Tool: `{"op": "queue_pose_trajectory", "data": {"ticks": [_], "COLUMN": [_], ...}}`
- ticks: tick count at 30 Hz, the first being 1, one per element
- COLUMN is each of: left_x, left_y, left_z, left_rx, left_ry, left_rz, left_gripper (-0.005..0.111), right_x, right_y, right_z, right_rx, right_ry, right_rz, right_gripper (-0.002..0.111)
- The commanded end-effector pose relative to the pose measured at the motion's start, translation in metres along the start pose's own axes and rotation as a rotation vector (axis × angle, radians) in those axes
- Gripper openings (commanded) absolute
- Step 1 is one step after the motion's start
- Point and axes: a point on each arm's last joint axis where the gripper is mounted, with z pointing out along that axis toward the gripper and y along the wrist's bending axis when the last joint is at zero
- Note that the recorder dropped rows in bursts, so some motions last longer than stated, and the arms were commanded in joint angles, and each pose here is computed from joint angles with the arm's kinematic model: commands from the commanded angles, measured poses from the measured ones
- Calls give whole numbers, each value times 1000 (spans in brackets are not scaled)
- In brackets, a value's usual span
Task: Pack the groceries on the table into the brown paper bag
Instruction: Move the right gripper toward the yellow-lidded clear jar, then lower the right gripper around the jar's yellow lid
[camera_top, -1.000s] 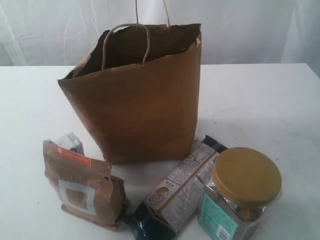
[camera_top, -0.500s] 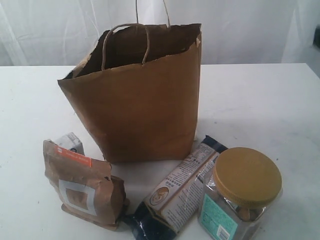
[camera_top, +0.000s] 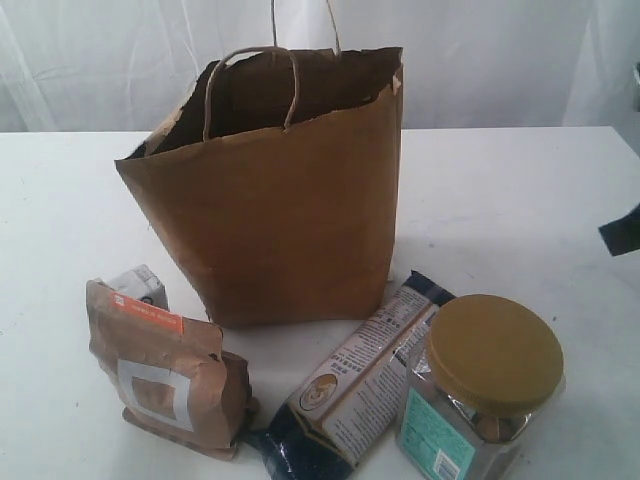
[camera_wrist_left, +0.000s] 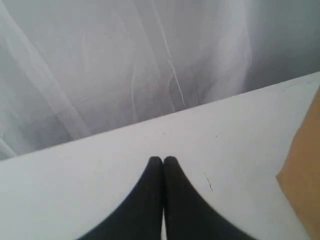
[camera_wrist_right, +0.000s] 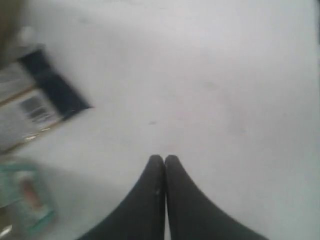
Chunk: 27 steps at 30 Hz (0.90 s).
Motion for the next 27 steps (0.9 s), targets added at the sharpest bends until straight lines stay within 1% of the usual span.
{"op": "queue_pose_trajectory", "data": {"ticks": [1, 2, 5, 9, 11, 13, 15, 17, 19, 20, 21, 22, 23, 24, 26, 27], "left_x": [31, 35, 43, 50, 51, 53, 59, 67, 77, 78, 78, 78, 78, 78, 80, 82], "left_y": [-3, -4, -4, 1, 3, 4, 3, -1, -6, -9, -10, -10, -10, -9, -7, -6], "left_z": [-31, -40, -65, -94, -105, -112, -115, -112, -107, -104, -104, -104, -104, -104, -104, -103], "left_rx": [-17, -24, -51, -142, -175, -191, -193, -172, -133, -103, -94, -91, -93, -102, -123, -137], "left_ry": [-22, -42, -134, -246, -294, -332, -343, -331, -308, -302, -305, -306, -305, -302, -290, -280], "left_rz": [-152, -166, -175, -187, -194, -198, -196, -193, -185, -201, -201, -205, -205, -207, -210, -213], "left_gripper": [0, 0, 0, 0, 0, 0, 0, 0, 0, 0, 0, 0, 0, 0, 0, 0], "right_x": [-18, -23, -35, -45, -45, -44, -42, -41, -41, -41, -41, -41, -41, -41, -42, -42], "right_y": [26, 30, 42, 63, 71, 76, 78, 78, 79, 79, 79, 79, 80, 81, 85, 86], "right_z": [-12, -13, -12, -9, -9, -9, -8, -8, -8, -8, -7, -7, -7, -7, -3, -1], "right_rx": [-378, -418, -490, -541, -538, -506, -469, -432, -407, -402, -403, -405, -407, -419, -453, -468], "right_ry": [44, 71, 123, 141, 150, 167, 181, 194, 202, 204, 205, 205, 204, 203, 209, 216], "right_rz": [-103, -99, -166, -254, -306, -375, -434, -481, -514, -520, -517, -516, -515, -508, -489, -484], "right_gripper": [0, 0, 0, 0, 0, 0, 4, 12, 26, 45, 56, 74, 83, 94, 102, 103]}}
